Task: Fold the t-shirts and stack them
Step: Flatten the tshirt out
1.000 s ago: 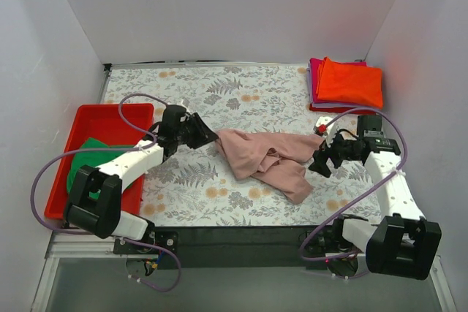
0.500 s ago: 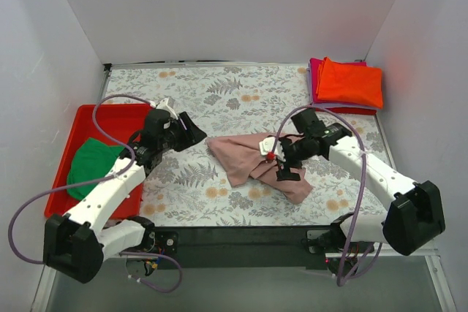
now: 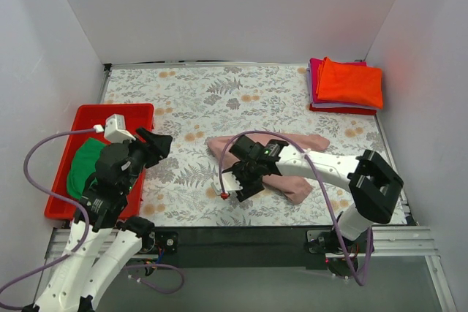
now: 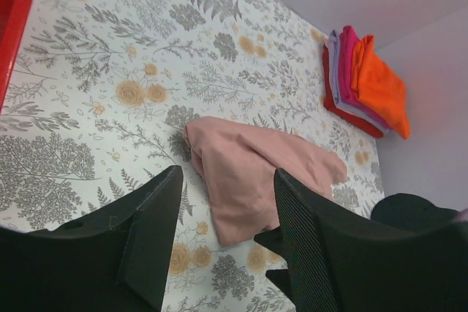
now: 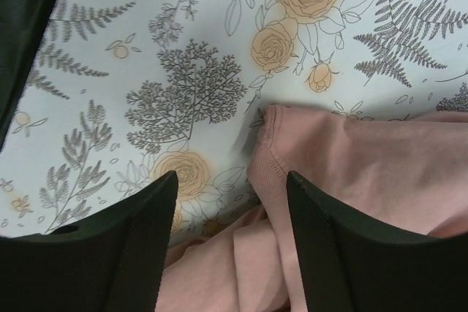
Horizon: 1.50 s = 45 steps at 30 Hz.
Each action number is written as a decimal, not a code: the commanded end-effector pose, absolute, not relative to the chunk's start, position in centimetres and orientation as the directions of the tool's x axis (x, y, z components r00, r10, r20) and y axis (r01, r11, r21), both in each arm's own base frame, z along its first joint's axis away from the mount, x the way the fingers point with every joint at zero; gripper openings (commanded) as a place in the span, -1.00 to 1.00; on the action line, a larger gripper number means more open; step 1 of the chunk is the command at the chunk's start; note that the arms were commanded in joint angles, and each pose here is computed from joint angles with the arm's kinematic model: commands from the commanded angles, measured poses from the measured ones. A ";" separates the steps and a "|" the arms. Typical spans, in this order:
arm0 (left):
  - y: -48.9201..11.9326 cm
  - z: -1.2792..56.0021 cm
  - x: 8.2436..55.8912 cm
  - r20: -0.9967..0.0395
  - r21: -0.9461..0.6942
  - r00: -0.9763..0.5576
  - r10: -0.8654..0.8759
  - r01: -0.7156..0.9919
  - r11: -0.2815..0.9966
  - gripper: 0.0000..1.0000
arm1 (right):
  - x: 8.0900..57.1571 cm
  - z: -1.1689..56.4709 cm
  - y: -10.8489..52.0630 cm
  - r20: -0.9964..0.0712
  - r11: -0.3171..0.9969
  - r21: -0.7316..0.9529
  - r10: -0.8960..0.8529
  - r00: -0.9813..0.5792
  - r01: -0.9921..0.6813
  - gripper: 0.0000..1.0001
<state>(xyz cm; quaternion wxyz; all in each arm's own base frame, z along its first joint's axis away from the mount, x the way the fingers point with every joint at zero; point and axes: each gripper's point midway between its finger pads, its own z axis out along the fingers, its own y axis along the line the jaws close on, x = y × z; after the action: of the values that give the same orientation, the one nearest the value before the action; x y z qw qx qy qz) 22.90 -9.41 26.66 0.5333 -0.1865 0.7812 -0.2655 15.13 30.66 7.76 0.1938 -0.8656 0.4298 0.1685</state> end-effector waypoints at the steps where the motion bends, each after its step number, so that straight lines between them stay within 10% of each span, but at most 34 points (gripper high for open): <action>1: -7.5 26.3 22.1 -0.747 -0.587 -0.329 -0.578 -0.082 0.805 0.04 | 18.1 8.8 33.2 -0.429 -0.463 -0.291 -0.719 0.547 -0.837 0.29; 20: -7.4 26.9 20.6 -0.748 -0.602 -0.321 -0.582 -0.042 0.797 0.04 | 18.7 3.8 33.5 -0.350 -0.400 -0.225 -0.818 0.456 -0.889 0.04; 29: -8.8 26.9 20.4 -0.747 -0.608 -0.360 -0.558 0.033 0.793 0.04 | 21.0 8.6 34.2 -0.395 -0.289 -0.328 -0.823 0.408 -0.899 -0.97; 45: -24.1 19.1 22.0 -0.497 -0.813 -0.798 -0.341 0.291 0.504 0.07 | 39.1 23.1 17.7 -0.732 0.508 -0.372 -0.675 -0.091 -0.777 -0.97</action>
<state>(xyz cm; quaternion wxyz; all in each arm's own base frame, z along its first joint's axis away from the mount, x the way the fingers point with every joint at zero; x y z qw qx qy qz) 23.09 -19.71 17.73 0.3481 -0.0794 0.8321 -0.4244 38.71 18.82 23.02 0.4488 -0.5290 0.7198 0.0262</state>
